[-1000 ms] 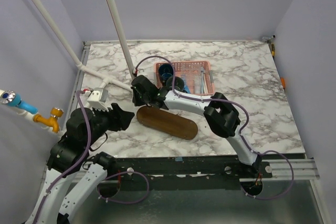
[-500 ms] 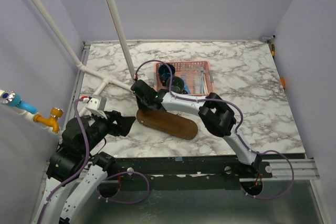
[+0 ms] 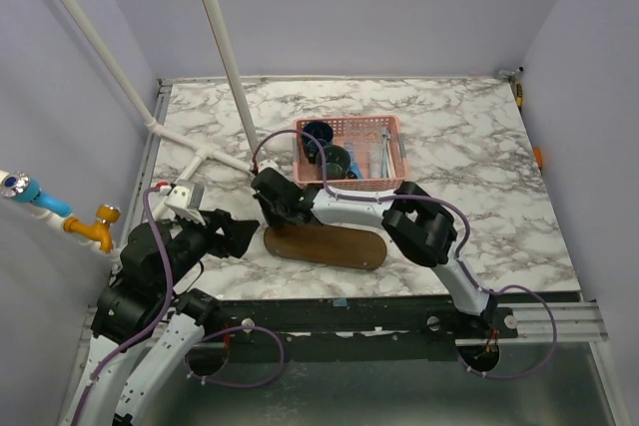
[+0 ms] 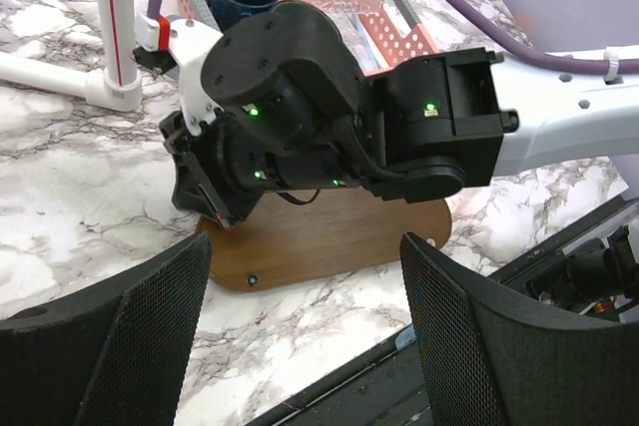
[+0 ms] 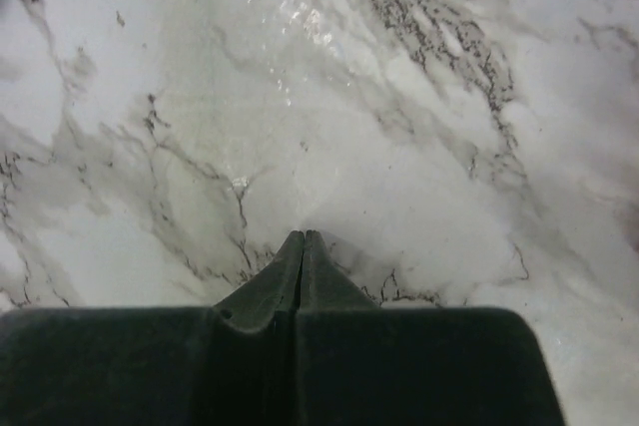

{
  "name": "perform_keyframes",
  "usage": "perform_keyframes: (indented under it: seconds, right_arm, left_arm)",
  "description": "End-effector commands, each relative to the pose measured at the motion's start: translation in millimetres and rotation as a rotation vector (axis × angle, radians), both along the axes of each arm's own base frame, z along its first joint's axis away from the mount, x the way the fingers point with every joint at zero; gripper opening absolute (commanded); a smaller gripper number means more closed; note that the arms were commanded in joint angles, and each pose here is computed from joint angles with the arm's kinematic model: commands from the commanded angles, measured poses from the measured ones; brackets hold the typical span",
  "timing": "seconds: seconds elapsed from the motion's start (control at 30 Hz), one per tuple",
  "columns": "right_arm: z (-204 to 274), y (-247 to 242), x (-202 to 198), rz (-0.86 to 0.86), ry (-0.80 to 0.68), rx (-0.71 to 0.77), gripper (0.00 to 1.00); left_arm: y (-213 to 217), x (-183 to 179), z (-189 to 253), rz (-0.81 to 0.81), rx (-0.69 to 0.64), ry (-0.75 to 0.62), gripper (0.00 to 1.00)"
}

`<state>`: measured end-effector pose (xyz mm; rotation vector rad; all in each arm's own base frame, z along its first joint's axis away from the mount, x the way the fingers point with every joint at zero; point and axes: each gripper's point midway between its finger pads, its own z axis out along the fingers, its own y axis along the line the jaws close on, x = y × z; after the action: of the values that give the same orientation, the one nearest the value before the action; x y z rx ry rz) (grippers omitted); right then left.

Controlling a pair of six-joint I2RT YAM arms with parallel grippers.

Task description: Prepare toiletry sets of a toothbrush and toothpaste on the tray

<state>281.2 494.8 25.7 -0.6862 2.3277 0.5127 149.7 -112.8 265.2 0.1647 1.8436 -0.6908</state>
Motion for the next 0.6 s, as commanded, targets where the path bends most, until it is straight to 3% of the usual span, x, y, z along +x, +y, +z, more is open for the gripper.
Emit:
perform_keyframes:
  seconds: [0.0, 0.23, 0.57]
  right_arm:
    - [0.8, -4.9, -33.2, 0.128, 0.04, -0.007, 0.0]
    - [28.2, -9.3, -56.8, 0.2, 0.015, 0.05, 0.01]
    - [125.4, -64.9, -56.6, 0.043, -0.117, 0.169, 0.0]
  left_arm:
    - [0.5, 4.2, -1.4, 0.016, -0.004, -0.002, 0.77]
    - [-3.3, 7.5, -7.2, 0.024, -0.027, 0.045, 0.77]
    - [-14.9, 12.2, -25.5, 0.026, -0.072, 0.178, 0.77]
